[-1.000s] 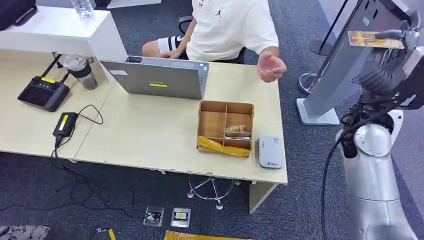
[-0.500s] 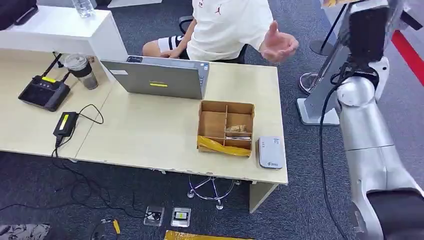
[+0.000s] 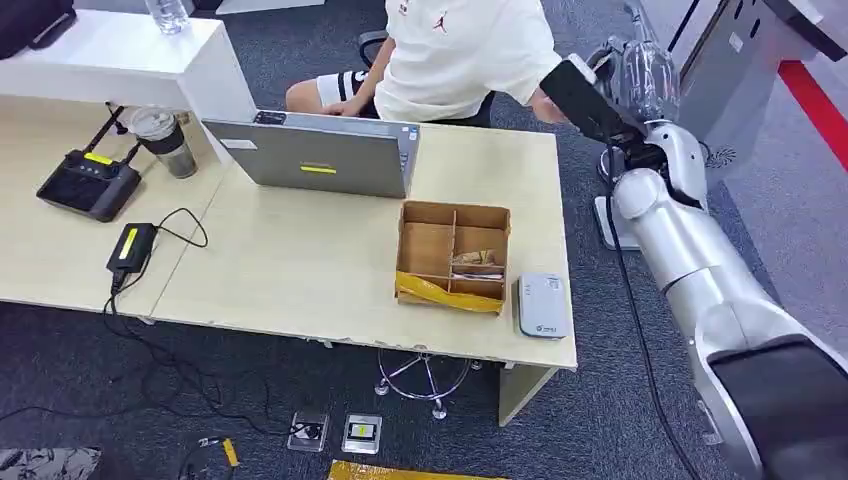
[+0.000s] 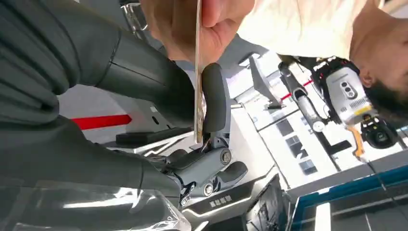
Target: Pass the card to the sensor for recognition and then transmit it.
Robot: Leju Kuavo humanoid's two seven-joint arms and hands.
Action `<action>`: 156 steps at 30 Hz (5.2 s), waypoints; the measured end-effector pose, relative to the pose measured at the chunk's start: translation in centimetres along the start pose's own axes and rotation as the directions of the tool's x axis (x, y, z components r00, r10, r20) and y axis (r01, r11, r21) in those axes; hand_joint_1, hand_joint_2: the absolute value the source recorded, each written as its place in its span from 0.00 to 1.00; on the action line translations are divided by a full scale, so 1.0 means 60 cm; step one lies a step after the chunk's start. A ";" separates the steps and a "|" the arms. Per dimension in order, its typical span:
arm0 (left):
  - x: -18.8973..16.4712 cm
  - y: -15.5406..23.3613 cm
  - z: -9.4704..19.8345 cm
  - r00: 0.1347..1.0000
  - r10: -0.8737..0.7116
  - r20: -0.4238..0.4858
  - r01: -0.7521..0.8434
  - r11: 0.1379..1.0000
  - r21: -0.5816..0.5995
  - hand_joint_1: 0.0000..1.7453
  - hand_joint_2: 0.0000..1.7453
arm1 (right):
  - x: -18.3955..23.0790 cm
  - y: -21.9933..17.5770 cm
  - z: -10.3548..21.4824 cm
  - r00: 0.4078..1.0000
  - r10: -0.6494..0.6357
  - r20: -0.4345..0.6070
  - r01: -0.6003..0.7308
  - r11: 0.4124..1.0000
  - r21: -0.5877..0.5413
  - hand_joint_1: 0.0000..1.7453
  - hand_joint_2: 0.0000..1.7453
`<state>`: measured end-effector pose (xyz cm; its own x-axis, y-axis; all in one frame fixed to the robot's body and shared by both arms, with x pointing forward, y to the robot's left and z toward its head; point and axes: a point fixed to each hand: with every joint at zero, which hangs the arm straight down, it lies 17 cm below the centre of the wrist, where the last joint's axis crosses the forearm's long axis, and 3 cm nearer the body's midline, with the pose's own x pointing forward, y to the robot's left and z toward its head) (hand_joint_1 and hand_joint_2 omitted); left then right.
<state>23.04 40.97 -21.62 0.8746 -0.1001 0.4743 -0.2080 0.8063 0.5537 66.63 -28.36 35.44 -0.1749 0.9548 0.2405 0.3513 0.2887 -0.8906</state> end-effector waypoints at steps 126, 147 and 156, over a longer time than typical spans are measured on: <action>-0.044 0.019 -0.001 0.999 0.008 -0.041 -0.007 1.000 0.021 0.00 1.00 | 0.122 0.392 0.365 0.950 0.218 0.222 -0.302 0.819 0.488 0.17 1.00; -0.044 0.019 -0.001 0.999 0.006 -0.043 -0.006 1.000 0.021 0.00 1.00 | 0.097 0.395 0.368 0.947 0.258 0.190 -0.320 0.794 0.517 0.30 1.00; -0.045 0.019 -0.001 0.999 0.007 -0.043 -0.006 1.000 0.021 0.00 1.00 | 0.080 0.395 0.369 0.945 0.278 0.172 -0.326 0.784 0.528 0.38 1.00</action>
<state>20.49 42.18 -22.30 0.8912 -0.0696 0.4482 -0.2222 0.7944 0.5652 53.73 -18.54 6.93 -0.2258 0.9703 -0.0863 -0.1528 -0.1228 -0.9806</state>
